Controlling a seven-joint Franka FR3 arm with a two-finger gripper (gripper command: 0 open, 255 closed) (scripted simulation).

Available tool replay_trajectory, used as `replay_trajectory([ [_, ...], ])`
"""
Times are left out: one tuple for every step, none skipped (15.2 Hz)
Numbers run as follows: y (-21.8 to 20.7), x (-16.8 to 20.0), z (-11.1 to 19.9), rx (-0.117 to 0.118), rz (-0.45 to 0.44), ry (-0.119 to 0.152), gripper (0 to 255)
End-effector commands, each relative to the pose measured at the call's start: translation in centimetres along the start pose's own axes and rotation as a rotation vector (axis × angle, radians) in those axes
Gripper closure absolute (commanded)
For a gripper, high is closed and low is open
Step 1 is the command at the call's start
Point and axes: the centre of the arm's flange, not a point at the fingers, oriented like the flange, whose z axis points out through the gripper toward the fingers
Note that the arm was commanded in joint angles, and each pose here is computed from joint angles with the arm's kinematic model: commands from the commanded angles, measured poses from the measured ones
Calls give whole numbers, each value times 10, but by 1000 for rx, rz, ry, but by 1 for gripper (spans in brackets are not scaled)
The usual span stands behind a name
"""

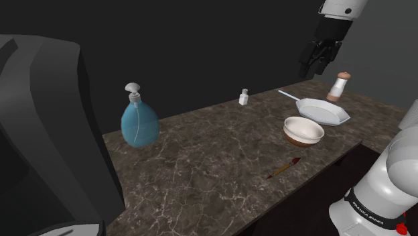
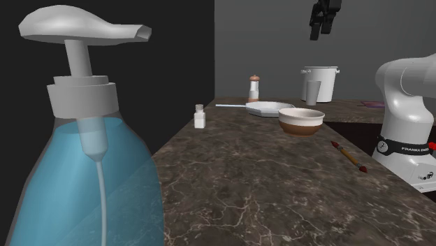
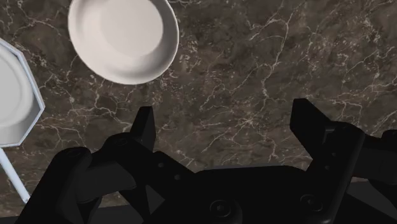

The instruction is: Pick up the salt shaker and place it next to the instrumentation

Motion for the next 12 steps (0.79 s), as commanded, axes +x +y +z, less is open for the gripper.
replay_trajectory([
  [0,0,0,0,0,0,0],
  [3,12,6,-1,-1,-2,0],
  [6,23,12,-1,-1,-4,0],
  [10,35,18,-2,-2,-7,0],
  [13,46,25,-3,-3,-9,0],
  [16,58,31,-3,-4,-11,0],
  [19,69,37,-4,-4,-13,0],
  [22,81,43,-5,-5,-15,0],
  [25,92,50,-6,-6,-18,0],
  [28,104,56,-6,-7,-20,0],
  [32,115,62,-7,-7,-22,0],
  [35,127,69,-8,-8,-24,0],
])
